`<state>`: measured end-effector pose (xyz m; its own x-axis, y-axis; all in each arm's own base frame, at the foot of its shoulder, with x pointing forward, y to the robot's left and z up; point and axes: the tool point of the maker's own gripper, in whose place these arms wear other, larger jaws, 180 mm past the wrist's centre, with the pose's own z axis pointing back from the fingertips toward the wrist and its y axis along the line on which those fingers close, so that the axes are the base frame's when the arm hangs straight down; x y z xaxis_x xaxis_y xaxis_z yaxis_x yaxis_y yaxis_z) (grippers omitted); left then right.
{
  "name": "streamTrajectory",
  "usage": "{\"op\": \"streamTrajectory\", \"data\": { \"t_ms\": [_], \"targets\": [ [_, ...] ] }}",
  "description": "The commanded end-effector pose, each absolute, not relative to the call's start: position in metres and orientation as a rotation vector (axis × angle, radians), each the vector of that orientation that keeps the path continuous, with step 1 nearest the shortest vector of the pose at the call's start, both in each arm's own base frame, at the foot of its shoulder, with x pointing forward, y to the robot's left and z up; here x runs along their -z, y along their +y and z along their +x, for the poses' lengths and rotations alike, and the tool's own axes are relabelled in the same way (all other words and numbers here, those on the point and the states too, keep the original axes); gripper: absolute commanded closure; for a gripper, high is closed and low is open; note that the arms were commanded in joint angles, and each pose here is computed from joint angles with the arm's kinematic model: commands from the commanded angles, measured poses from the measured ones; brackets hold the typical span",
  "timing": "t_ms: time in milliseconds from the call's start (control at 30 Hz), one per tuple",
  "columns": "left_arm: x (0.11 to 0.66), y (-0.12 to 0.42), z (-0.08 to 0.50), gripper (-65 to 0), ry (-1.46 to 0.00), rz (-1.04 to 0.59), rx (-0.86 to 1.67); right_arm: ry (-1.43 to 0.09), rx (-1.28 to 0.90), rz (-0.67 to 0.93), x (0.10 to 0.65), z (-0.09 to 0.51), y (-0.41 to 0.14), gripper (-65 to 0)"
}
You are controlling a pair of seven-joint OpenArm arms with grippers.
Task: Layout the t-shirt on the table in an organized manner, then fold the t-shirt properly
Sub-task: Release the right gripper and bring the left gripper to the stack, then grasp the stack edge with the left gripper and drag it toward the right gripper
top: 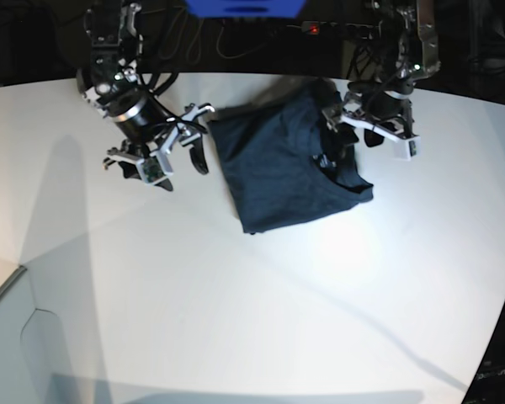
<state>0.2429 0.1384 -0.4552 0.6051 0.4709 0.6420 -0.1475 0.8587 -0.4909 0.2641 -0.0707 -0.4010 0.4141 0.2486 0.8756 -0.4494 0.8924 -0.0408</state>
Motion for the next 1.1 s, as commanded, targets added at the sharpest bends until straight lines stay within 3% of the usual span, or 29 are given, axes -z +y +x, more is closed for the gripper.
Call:
{"op": "streamTrajectory", "data": {
  "t_ms": [0,100,300,433,733,1067],
  "targets": [
    [0.454,0.139,0.247,-54.1,-0.86,-0.421,-0.375,-1.11,-0.438,0.218,0.388,0.271,-0.07,-38.3],
    [0.46,0.137,0.249,-46.2,-0.844,-0.424,-0.386,-1.108,-0.437,0.216,0.388,0.271,-0.071,-38.3],
    [0.472,0.132,0.252,-16.1,-0.817,-0.437,-0.405,-1.102,-0.425,0.194,0.39,0.271,-0.081,-38.3],
    [0.48,0.132,0.261,-1.7,-0.801,-0.439,-0.412,-1.092,-0.418,0.191,0.393,0.266,-0.084,-38.3],
    [0.47,0.1,0.29,-0.1,-0.795,-0.474,-0.173,-1.075,-0.416,0.193,0.398,0.258,-0.085,-38.2],
    [0.479,0.056,0.33,-0.1,-0.686,-0.425,0.324,-1.078,-0.308,0.064,0.395,0.261,-0.145,-38.2]
  ]
}}
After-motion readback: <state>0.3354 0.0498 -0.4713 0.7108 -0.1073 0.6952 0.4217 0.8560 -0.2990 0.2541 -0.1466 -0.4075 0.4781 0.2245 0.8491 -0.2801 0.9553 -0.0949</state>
